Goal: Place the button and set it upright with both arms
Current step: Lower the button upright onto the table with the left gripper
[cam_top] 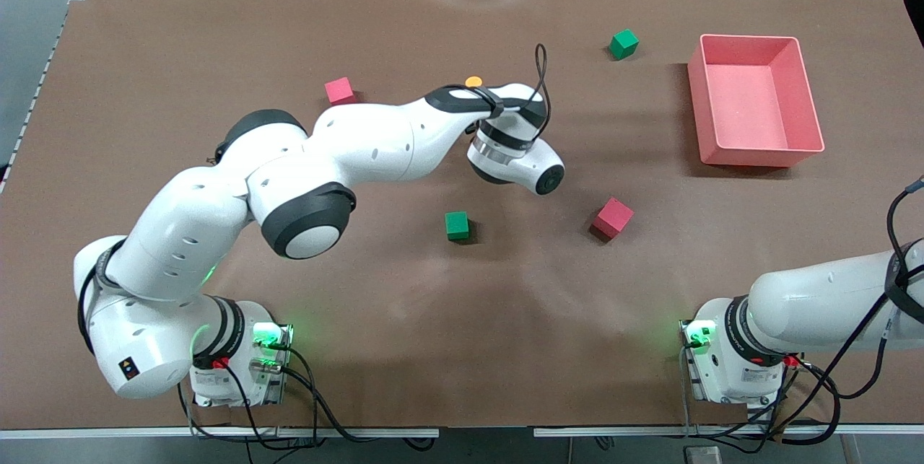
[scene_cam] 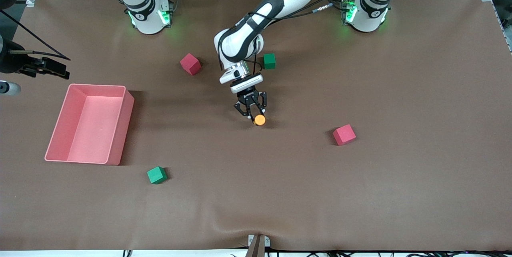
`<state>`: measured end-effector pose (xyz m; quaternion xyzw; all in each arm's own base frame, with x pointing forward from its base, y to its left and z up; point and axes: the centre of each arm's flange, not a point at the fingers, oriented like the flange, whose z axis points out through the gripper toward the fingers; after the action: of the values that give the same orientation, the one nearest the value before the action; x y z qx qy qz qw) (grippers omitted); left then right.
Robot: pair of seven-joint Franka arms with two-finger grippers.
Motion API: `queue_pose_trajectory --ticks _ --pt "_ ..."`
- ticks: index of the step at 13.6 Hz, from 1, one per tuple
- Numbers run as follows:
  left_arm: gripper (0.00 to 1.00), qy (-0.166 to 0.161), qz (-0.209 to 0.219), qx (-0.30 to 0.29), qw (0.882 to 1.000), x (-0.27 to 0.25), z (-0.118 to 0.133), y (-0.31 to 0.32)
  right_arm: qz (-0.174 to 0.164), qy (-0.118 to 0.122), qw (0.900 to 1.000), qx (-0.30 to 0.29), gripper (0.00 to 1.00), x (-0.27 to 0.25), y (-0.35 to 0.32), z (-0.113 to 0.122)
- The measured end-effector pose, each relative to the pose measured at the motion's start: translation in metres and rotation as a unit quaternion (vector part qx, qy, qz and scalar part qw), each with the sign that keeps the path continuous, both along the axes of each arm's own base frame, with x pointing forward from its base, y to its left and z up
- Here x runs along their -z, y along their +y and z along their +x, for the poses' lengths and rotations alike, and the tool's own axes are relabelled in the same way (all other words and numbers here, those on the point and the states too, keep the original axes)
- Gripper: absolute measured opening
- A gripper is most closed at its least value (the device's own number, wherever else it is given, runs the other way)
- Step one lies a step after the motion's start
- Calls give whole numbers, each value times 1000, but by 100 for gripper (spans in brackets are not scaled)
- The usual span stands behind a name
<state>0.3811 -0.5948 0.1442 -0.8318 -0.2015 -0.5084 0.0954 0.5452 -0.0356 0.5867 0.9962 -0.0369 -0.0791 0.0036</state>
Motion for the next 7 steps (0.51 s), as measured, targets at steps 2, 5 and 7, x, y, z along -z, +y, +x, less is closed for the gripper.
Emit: queue_pose_trajectory --ticks 2,5,7 --pt "41 0 2 1 1000 7 -6 -1 0 0 1000 0 100 1 0 0" --pt "41 -3 2 -4 1000 21 -7 3 0 0 1000 0 100 1 0 1" --pt "41 -7 0 -7 1000 29 -7 5 0 0 1000 -2 100 1 2 1"
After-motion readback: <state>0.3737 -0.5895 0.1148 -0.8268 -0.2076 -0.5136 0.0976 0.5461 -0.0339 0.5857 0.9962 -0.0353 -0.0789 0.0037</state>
